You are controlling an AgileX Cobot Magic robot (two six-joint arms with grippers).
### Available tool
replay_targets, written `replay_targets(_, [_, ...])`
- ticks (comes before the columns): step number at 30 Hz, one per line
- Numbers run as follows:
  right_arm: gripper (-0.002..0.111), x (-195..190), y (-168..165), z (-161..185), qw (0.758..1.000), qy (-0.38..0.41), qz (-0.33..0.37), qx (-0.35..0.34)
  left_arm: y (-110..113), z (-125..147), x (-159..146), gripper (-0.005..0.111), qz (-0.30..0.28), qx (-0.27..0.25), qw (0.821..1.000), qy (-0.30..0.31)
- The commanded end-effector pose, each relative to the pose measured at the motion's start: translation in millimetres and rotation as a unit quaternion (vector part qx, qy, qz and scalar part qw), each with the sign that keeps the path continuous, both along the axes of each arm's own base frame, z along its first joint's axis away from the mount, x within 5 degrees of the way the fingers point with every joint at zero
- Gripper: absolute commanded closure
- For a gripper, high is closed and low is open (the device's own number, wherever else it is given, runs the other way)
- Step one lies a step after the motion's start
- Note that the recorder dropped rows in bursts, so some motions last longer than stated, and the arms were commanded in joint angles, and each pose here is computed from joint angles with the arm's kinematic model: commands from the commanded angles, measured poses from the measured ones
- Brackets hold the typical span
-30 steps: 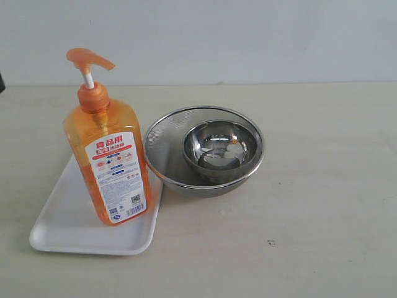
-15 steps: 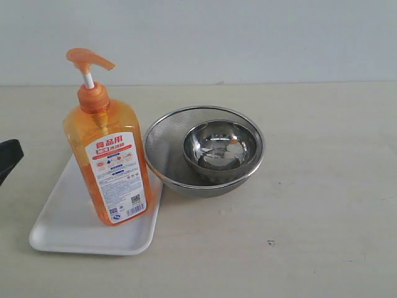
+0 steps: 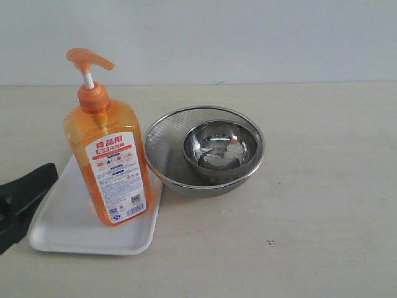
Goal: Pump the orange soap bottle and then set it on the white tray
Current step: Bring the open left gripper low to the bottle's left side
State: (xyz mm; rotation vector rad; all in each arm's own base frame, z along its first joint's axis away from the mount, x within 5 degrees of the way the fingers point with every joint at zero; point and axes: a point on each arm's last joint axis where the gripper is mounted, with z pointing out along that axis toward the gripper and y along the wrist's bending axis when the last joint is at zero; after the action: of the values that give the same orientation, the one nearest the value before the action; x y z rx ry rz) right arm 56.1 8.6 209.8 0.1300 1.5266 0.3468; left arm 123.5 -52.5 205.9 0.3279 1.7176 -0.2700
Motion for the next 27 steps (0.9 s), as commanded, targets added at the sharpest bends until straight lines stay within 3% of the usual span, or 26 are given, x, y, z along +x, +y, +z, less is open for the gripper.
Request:
replay_targets(1, [0.108, 0, 0, 1, 1.0, -0.004, -0.003, -0.003, -9, -2, -1, 0.009, -0.052, 0.007, 0.997, -0.052])
replay_targets(9, [0.108, 0, 0, 1, 1.0, -0.004, -0.003, -0.003, -15, -15, 12, 0.01, -0.053, 0.025, 0.997, -0.041])
replay_targets(17, [0.108, 0, 0, 1, 1.0, -0.004, -0.003, -0.003, -14, -27, 32, 0.01, 0.001, 0.022, 0.999, -0.048])
replay_targets(27, [0.108, 0, 0, 1, 1.0, -0.004, -0.003, -0.003, -23, -37, 42, 0.01, -0.025, 0.054, 0.998, -0.031])
